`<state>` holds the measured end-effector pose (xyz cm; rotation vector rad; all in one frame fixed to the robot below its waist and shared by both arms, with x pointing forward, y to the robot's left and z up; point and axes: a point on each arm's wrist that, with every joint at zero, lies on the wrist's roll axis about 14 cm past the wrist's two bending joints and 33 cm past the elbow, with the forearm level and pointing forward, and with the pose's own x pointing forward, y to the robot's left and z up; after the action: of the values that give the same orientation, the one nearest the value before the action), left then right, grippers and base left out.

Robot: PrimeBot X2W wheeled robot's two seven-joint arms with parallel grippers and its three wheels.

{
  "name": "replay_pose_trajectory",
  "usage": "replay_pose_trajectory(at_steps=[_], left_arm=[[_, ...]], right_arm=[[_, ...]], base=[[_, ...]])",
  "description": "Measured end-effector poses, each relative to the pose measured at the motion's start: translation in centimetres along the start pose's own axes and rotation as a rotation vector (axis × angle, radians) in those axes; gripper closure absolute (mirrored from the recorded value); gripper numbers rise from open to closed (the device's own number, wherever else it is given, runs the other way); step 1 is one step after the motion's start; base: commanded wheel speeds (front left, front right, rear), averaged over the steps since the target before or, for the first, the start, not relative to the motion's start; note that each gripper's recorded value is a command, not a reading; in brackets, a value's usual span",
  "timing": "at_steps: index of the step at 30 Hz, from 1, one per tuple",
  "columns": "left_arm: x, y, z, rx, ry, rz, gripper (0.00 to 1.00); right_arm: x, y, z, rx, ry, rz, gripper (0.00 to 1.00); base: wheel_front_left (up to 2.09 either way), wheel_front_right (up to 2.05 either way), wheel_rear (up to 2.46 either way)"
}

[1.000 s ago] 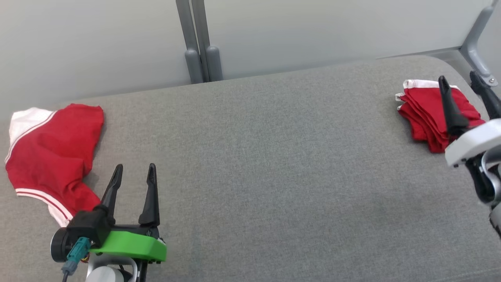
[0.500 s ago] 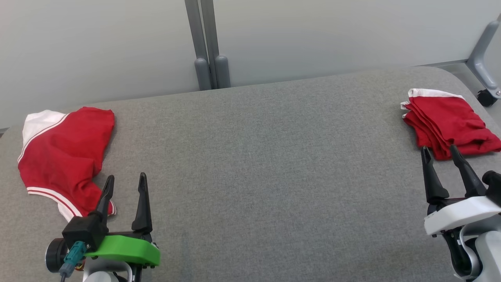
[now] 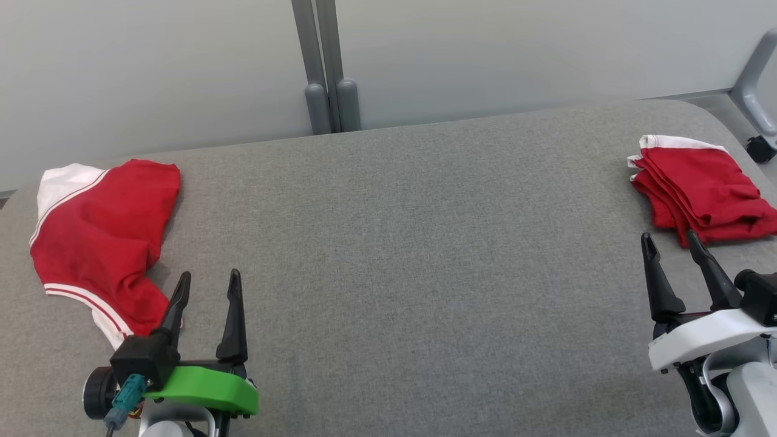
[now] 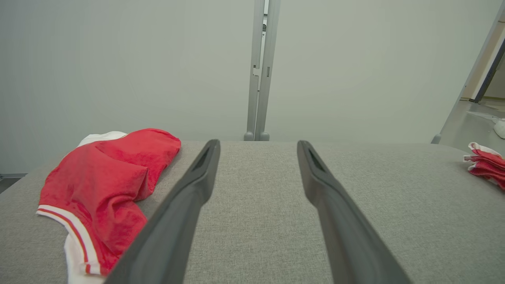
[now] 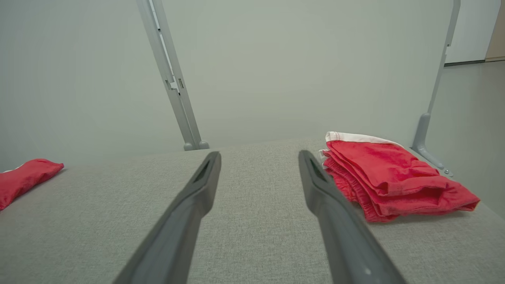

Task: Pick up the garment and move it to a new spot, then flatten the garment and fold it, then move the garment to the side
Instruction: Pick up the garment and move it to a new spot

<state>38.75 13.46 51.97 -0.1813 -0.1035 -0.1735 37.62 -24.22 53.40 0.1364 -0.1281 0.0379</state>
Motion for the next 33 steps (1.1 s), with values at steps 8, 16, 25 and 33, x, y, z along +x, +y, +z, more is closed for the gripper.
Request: replay_pose_trajectory(at_steps=[8,16,25,33], left_arm=[[-1.2,1.9,0.2,0.018,-0.002,0.057,0.00],[-5.1,8.3,2.2,0.074,-0.040,0.255,0.00],[-11.2,13.6,3.7,0.108,-0.069,0.468,0.00],[-15.1,15.8,4.6,0.119,-0.080,0.588,0.00]], right_arm=[[1.3,3.1,-1.0,0.038,0.016,0.072,0.00],[3.6,10.5,-2.7,0.097,0.059,0.262,0.00],[5.1,19.0,-3.1,0.142,0.067,0.480,0.00],[5.4,23.2,-3.4,0.154,0.079,0.594,0.00]], base=[[0.00,0.00,0.00],[0.00,0.00,0.00],[0.00,0.00,0.00],[0.00,0.00,0.00]])
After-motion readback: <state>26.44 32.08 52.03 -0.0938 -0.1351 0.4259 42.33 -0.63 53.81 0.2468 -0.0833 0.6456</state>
